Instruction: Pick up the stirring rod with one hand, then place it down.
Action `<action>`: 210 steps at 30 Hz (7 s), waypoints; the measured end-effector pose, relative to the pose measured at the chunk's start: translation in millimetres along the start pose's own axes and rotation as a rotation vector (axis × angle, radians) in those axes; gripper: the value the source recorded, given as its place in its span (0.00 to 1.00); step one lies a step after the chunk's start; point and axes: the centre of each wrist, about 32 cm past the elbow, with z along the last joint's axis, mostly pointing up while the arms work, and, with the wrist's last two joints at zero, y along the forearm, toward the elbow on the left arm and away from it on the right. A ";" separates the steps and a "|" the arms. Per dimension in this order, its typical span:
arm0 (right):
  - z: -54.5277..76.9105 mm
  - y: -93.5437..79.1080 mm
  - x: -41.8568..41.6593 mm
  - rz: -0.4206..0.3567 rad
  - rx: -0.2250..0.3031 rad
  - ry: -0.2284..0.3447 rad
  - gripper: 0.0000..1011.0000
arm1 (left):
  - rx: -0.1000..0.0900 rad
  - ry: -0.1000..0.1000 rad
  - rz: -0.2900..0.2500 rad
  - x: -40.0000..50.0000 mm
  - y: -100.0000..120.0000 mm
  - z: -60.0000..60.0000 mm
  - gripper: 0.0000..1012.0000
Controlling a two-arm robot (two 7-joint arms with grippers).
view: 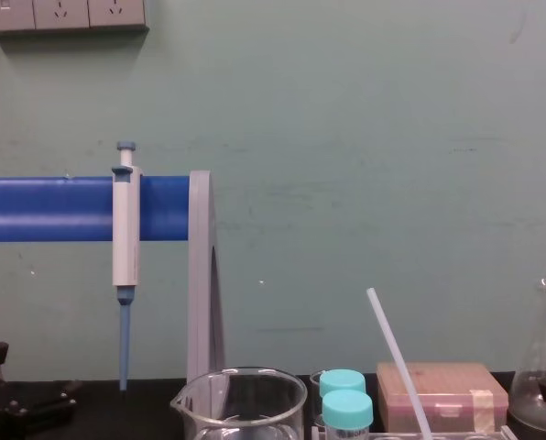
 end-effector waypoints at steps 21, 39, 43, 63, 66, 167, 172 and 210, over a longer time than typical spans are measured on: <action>0.9 0.7 1.3 -0.002 0.003 -0.003 0.99 | 0.000 0.000 0.000 0.0 0.0 0.0 0.99; 66.1 38.3 15.9 0.258 0.094 0.432 0.99 | 0.000 0.000 0.000 0.0 0.0 0.0 0.99; 81.6 52.0 14.3 0.352 0.105 0.486 0.99 | 0.000 0.000 0.000 0.0 0.0 0.0 0.99; 99.8 93.8 -11.9 0.429 -0.137 0.482 0.99 | 0.000 0.000 0.000 0.0 0.0 0.0 0.99; 99.0 94.3 -13.5 0.434 -0.153 0.476 0.99 | 0.000 0.000 0.000 0.0 0.0 0.0 0.99; 109.1 42.5 13.9 0.210 0.379 0.266 0.07 | 0.000 0.000 0.000 0.0 0.0 0.0 0.99; 108.7 41.3 17.5 0.195 0.365 0.266 0.07 | 0.000 0.000 0.000 0.0 0.0 0.0 0.99; 105.7 37.8 16.6 0.200 0.337 0.261 0.07 | 0.000 0.000 0.000 0.0 0.0 0.0 0.99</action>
